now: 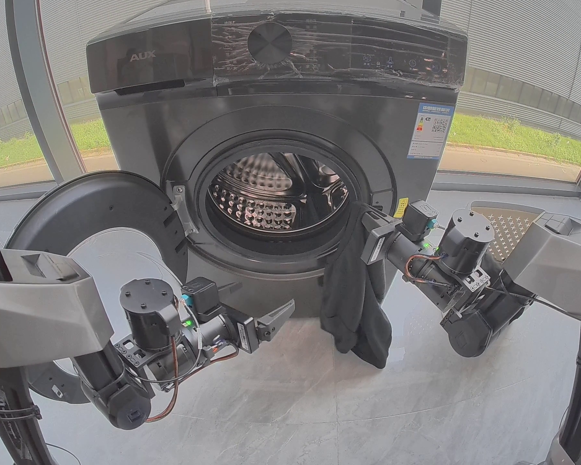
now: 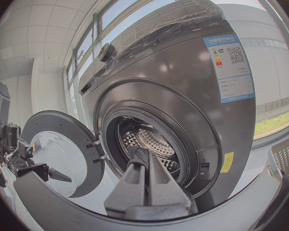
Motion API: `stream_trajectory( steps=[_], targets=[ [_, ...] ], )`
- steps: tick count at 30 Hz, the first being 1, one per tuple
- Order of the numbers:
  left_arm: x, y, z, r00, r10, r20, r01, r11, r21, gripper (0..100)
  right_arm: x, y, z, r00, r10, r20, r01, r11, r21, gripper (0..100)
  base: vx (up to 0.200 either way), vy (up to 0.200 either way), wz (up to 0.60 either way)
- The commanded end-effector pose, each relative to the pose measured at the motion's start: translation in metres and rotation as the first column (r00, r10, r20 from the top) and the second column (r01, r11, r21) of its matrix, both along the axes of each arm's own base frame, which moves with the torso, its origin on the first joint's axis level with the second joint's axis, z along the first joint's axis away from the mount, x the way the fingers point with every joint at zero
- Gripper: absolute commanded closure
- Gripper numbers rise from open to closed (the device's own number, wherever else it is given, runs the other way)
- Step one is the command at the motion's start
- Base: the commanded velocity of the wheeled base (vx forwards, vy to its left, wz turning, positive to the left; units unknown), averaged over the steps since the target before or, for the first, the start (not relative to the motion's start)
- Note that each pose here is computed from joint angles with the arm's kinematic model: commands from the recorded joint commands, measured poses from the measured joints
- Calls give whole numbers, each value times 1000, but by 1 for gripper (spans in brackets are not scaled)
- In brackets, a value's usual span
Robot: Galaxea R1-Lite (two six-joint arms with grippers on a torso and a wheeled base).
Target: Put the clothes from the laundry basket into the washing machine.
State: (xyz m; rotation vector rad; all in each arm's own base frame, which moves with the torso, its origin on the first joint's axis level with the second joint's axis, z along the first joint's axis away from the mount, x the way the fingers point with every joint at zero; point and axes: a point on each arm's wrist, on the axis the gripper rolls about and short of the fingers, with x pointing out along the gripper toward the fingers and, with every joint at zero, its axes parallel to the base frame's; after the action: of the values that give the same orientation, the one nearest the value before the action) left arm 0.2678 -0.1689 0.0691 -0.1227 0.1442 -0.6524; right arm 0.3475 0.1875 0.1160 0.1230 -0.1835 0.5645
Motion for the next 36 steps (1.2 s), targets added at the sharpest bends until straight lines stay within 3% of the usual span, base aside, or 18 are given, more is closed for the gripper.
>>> stream_trajectory(
  steps=[1, 15, 23, 27, 36],
  targets=[
    [4, -6, -15, 999, -10, -35, 11, 1000, 21, 0, -2, 1, 5, 1000, 6, 13, -6, 1000, 7, 100, 0, 0, 0],
    [35, -8, -47, 999, 29, -41, -27, 997, 66, 0, -23, 19, 16, 996, 81, 35, -81, 997, 16, 100, 0, 0, 0],
    [38, -7, -70, 995, 28, -93, -19, 995, 97, 0, -35, 34, 13, 991, 130, 26, -131, 991, 15, 100, 0, 0, 0],
    [40, -10, -76, 993, -46, -107, 55, 995, 84, 0, -35, 35, 14, 991, 132, 28, -132, 991, 16, 100, 0, 0, 0],
    [67, -14, -96, 997, -22, -80, 28, 997, 77, 0, -37, 35, 12, 990, 136, 21, -137, 991, 13, 100, 0, 0, 0]
  ],
)
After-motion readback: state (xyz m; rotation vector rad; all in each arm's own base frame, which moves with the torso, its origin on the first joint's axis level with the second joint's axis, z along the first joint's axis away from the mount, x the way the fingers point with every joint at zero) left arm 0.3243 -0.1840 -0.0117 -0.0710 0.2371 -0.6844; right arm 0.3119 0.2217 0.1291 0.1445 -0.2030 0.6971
